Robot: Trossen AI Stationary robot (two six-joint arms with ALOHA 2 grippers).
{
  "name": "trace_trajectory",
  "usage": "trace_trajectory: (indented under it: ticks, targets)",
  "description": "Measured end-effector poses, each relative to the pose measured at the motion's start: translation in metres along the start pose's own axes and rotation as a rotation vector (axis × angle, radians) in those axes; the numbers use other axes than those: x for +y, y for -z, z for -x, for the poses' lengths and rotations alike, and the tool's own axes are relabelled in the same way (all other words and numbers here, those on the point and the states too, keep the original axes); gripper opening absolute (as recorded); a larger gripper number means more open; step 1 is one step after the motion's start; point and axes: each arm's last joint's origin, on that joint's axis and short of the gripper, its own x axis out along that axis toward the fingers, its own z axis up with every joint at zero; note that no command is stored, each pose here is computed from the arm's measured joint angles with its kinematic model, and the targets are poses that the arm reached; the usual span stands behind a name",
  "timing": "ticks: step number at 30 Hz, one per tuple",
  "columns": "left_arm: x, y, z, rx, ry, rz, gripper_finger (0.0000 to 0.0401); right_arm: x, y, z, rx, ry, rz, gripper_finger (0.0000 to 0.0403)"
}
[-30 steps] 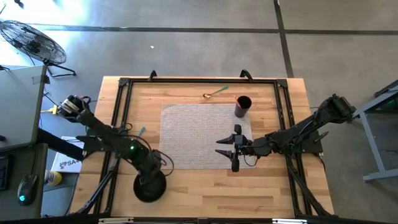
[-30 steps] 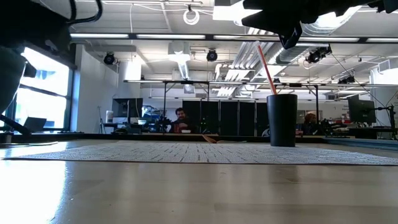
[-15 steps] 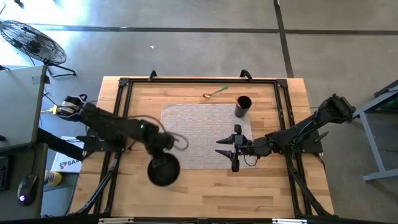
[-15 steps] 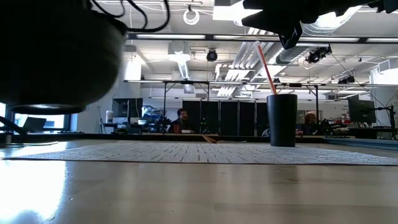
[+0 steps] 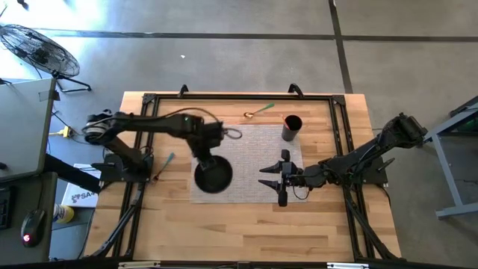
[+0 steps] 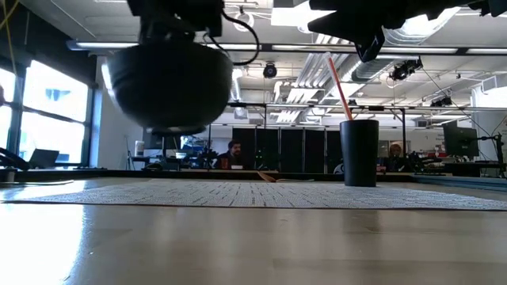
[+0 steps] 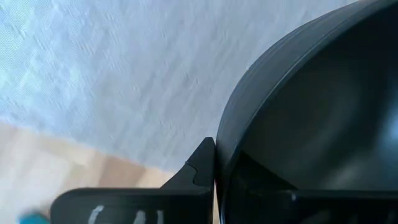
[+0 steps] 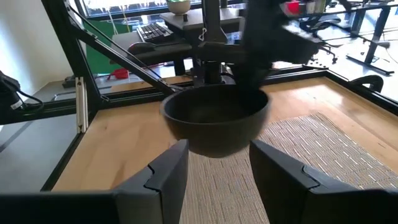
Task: Pick & Place Utensil
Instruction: Put the black bowl on the gray mat
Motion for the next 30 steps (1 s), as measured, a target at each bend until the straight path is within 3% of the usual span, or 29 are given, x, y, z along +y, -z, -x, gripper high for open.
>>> trace_trajectory:
  ticks: [11, 16, 25, 30]
  targets:
    - [0.016, -0.075, 0.001, 0.018, 0.054, 0.008, 0.0002, 0.001, 0.000, 0.000, -0.003, -0.017, -0.003, 0.0165]
    - [0.025, -0.104, -0.004, 0.011, 0.049, 0.027, 0.0008, 0.005, 0.000, 0.001, 0.013, -0.087, -0.002, 0.0165]
    - [0.040, -0.135, -0.021, 0.008, 0.060, 0.026, 0.0012, 0.017, 0.004, 0.006, 0.072, -0.305, 0.008, 0.0165]
    - [0.046, -0.139, -0.035, 0.033, 0.041, 0.039, 0.0013, 0.019, 0.005, 0.008, 0.074, -0.315, 0.030, 0.0165]
